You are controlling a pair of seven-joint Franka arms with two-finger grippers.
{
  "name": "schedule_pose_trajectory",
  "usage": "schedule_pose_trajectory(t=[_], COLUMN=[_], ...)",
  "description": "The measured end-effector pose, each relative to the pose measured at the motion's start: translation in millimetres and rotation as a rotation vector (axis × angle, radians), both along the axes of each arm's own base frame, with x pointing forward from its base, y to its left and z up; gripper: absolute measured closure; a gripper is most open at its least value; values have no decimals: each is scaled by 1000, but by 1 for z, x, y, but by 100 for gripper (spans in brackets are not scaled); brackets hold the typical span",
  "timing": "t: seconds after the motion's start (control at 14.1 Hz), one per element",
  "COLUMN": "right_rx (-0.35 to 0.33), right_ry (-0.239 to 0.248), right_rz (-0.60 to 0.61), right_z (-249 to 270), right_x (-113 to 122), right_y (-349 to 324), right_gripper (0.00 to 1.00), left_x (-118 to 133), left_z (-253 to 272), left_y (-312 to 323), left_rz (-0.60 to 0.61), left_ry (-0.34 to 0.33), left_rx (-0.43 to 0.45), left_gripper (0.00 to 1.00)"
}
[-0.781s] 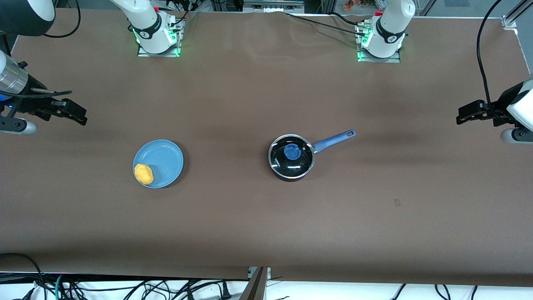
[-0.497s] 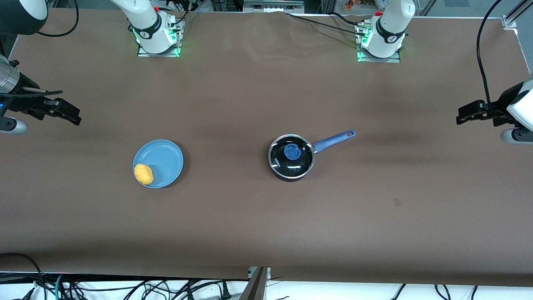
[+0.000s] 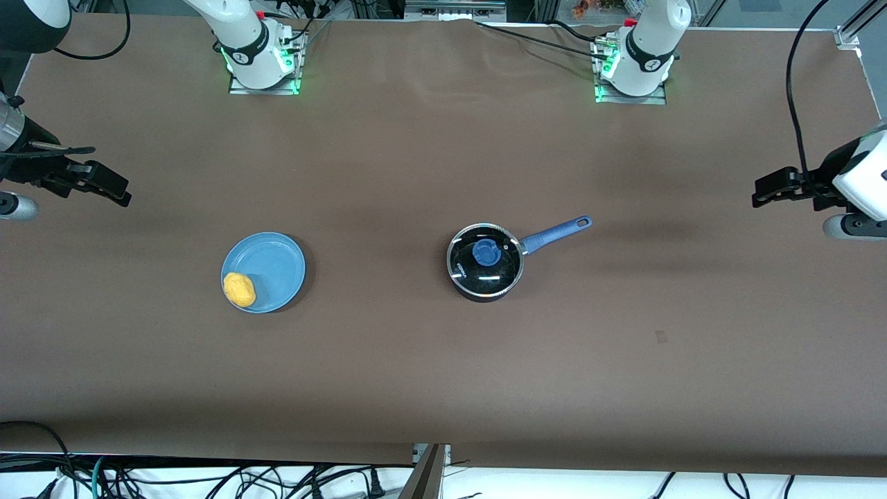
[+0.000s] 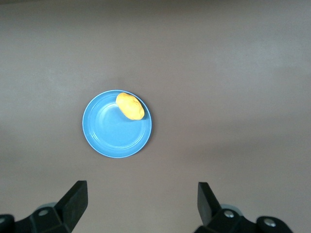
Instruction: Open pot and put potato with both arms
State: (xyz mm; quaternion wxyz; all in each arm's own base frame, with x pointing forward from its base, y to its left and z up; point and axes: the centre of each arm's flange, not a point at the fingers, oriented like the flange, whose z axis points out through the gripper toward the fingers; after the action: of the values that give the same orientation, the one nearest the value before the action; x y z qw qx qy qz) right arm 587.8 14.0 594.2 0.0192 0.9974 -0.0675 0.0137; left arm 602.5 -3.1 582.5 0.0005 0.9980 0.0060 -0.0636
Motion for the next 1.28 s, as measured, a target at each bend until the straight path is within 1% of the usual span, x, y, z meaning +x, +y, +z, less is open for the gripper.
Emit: schedule_pose_trajectory(t=[0.14,0.21,0.36,0.64,0.85,1.07,1.28], right_rx=[1,1,2,3,5,15,18], right_ry=[1,8,38,44,49,56,69], right_rz=[0,1,5,17,17,12,10], right_z=[0,0,0,8,7,7,6], right_x=[0,-1,-6,-13,-14,-14,-16], right_y=[0,1,4,10,11,9,9], right_gripper=[0,0,0,0,0,0,0], left_x=[1,2,4,26,39,45,47], left_z=[-4,-8,-19,-72,-109,-150,-193], left_y=[-21,-38,-85,-174,-222,-267,-312], left_rz=[74,86,96,107,201,307,374], left_ry=[9,18,21,-30,-73,-101,-131], left_rx=[-30,-35,-27,-29,-55,-82,-109], left_gripper=[0,0,0,0,0,0,0])
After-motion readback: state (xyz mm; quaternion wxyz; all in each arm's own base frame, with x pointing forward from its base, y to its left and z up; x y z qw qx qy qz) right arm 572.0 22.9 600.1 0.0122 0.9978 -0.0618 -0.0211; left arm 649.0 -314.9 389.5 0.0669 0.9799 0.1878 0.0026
